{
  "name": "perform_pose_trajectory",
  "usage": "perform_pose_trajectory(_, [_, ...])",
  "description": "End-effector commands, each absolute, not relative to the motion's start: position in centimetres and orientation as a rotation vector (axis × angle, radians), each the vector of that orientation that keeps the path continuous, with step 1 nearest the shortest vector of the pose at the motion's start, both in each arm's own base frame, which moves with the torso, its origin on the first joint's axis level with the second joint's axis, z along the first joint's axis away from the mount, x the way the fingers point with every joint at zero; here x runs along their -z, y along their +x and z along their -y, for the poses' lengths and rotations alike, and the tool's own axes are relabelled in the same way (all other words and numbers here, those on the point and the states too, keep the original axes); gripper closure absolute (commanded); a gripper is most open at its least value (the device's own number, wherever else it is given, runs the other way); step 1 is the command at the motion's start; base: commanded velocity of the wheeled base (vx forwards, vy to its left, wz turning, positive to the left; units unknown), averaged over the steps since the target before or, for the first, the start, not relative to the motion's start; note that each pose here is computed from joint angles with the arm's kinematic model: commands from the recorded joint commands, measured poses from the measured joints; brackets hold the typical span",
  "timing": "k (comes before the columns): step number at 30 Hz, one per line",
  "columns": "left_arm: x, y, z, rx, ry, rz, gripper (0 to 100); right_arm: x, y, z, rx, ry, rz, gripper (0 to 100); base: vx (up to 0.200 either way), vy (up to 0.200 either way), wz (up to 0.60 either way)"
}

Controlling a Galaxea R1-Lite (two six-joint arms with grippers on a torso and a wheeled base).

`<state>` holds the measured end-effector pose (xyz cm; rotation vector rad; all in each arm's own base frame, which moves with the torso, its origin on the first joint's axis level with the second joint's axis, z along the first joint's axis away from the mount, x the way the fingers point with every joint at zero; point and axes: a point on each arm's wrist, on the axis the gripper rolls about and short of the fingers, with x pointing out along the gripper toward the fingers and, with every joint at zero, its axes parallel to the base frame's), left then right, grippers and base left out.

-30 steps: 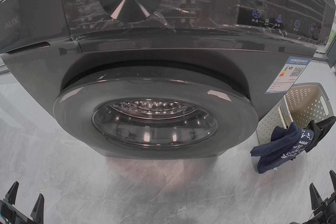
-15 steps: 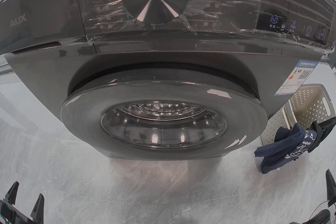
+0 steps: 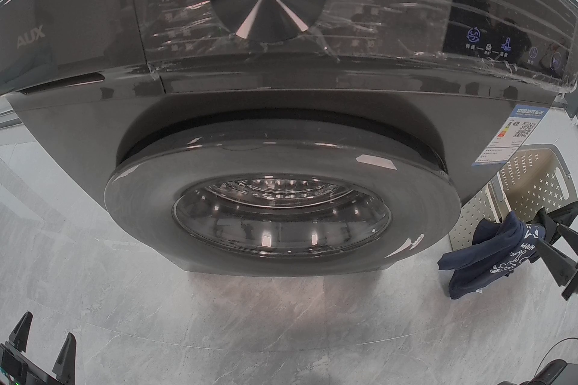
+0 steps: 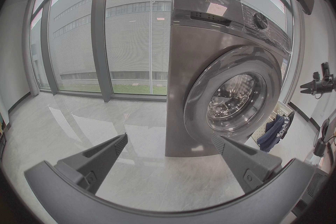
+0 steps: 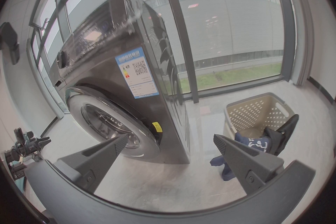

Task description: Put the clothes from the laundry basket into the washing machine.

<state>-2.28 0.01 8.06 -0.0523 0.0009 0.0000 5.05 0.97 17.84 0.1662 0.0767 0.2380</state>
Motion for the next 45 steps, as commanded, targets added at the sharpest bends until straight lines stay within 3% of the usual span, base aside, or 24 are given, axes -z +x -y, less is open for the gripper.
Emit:
perform_pose_trajectory(1, [-7.6, -2.2, 0.0, 0.000, -0.054, -0.008, 0, -15.0, 13.5, -5.2, -0.343, 0.123, -0.322, 0, 0.000, 0.000, 0.00])
perform_pose_trajectory(29, [-7.6, -2.2, 0.0, 0.001, -0.054, -0.011, 0, -16.2, 17.9, -11.2, -0.512, 0.114, -0.259, 0, 0.000, 0.000, 0.00])
perform_pose_trajectory(45, [-7.6, -2.2, 0.0, 0.001, -0.052, -0.012, 0, -14.7, 14.5, -10.0, -0.592, 0.123, -0.305, 0, -0.025, 0.000, 0.00])
